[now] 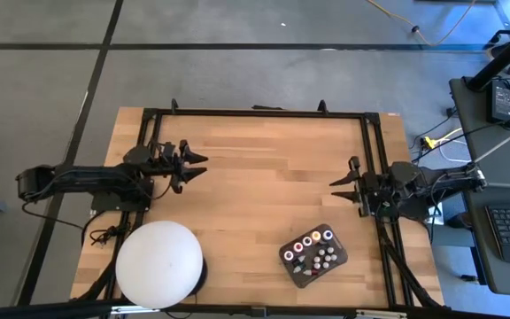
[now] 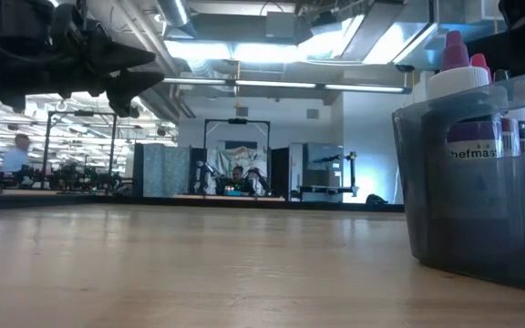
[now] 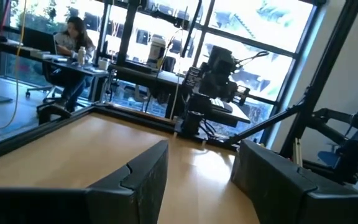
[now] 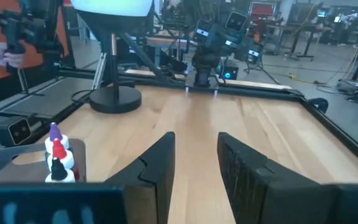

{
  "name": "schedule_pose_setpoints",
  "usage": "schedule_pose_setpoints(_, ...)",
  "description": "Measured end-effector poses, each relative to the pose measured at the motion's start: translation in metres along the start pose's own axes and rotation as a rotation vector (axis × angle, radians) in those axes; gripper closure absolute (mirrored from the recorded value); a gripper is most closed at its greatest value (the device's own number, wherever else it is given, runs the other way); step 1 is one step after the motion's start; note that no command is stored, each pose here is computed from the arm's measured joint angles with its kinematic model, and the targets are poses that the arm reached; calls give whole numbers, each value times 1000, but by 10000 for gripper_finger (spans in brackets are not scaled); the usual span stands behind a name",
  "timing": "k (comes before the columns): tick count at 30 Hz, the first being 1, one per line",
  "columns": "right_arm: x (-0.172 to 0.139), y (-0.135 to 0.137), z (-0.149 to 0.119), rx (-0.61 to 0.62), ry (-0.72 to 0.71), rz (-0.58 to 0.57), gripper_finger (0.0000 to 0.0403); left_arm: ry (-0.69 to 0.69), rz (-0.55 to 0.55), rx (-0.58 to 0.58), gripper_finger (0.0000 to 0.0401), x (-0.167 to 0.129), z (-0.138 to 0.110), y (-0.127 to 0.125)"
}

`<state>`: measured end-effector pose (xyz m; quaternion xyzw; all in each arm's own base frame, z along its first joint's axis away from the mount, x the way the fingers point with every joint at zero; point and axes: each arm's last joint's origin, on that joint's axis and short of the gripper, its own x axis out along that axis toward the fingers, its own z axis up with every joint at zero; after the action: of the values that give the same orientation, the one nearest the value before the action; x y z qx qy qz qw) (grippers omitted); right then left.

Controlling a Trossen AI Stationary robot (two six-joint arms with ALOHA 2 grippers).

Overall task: Pick & Place food coloring
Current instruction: Return to Home Position

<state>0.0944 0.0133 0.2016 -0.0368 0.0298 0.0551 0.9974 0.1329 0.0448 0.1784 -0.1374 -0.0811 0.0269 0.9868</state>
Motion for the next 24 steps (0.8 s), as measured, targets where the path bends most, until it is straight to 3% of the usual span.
schedule_pose_setpoints(16, 0, -6, -4, -10, 38, -11, 279, -17, -3, 29, 208, -20, 8, -9)
schedule_pose_setpoints(24, -11, -7, -3, -21, -15, -12, 279, -2, 3, 48, 210, -32, 7, -13)
